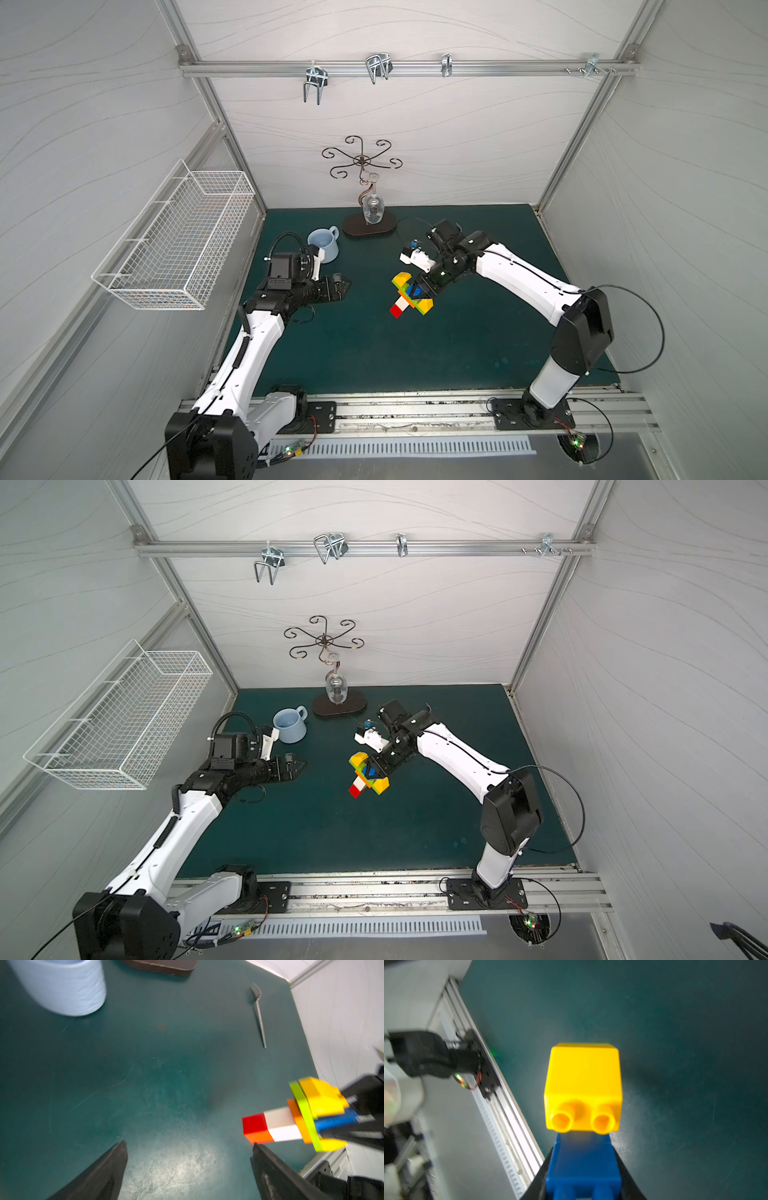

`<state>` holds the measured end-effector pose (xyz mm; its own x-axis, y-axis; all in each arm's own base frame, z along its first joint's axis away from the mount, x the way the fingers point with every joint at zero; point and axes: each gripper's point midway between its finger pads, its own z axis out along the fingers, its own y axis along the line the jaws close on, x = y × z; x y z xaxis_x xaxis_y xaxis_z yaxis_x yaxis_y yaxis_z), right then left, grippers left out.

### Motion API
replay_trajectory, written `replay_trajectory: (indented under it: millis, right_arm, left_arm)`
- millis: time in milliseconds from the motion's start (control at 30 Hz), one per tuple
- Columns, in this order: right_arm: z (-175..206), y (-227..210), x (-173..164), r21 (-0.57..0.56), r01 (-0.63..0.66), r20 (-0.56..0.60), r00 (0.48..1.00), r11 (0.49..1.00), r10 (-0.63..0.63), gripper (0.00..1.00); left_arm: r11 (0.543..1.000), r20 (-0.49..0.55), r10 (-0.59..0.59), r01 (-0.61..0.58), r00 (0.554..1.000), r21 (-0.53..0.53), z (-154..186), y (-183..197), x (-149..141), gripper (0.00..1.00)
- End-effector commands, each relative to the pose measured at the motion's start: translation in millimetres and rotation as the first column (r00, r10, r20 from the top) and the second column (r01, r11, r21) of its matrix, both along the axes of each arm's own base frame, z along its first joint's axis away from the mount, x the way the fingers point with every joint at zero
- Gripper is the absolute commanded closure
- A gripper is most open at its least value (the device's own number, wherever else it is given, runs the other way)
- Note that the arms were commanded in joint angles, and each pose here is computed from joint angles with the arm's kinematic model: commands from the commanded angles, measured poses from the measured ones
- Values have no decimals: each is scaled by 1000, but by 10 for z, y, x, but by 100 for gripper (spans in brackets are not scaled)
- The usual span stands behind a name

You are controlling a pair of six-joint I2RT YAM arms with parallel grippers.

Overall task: Assemble a fork with lego
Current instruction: Adjust the lego brick at the center of the board.

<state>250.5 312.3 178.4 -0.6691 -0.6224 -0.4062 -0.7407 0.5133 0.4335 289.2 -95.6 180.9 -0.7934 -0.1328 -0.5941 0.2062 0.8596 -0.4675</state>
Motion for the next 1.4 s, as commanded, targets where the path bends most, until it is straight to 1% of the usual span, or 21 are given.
replay_trajectory:
  millis: [0,67,167,233,333,467,633,767,900,1133,1367]
  right_arm:
    - [63,-106,153,85,193,-176,969,977,-176,100]
    - [18,-164,201,110,250,-237,946,962,-219,100]
    - [-59,-216,221,124,299,-263,929,946,-259,100]
    - [-113,-238,220,122,323,-279,919,939,-279,100]
    - [-206,-245,212,122,359,-321,896,925,-305,100]
    - [-314,-250,194,121,400,-361,870,908,-335,100]
    - [-420,-257,187,114,441,-398,841,890,-366,100]
    - [-516,-246,183,107,471,-433,815,876,-385,100]
    - [-600,-238,178,100,495,-464,791,863,-400,100]
    - [-689,-237,176,98,517,-490,769,851,-411,100]
    - [-811,-260,156,67,528,-504,750,846,-428,100]
  left_arm:
    - [987,63,-159,160,985,-3,167,-252,-124,2]
    - [974,91,-225,227,970,-8,199,-398,-186,2]
    - [950,121,-309,312,943,0,229,-572,-279,2]
    - [937,120,-345,349,931,-12,248,-649,-320,2]
    - [915,93,-399,403,912,-27,202,-751,-392,2]
    - [889,52,-457,457,888,10,75,-859,-475,2]
    - [883,26,-469,469,883,13,-41,-906,-483,2]
    - [893,-4,-450,450,893,27,-144,-875,-452,2]
    - [893,-31,-448,449,894,32,-222,-862,-454,2]
    - [905,-42,-421,423,906,48,-291,-827,-419,2]
    - [913,-48,-401,404,915,65,-339,-798,-384,2]
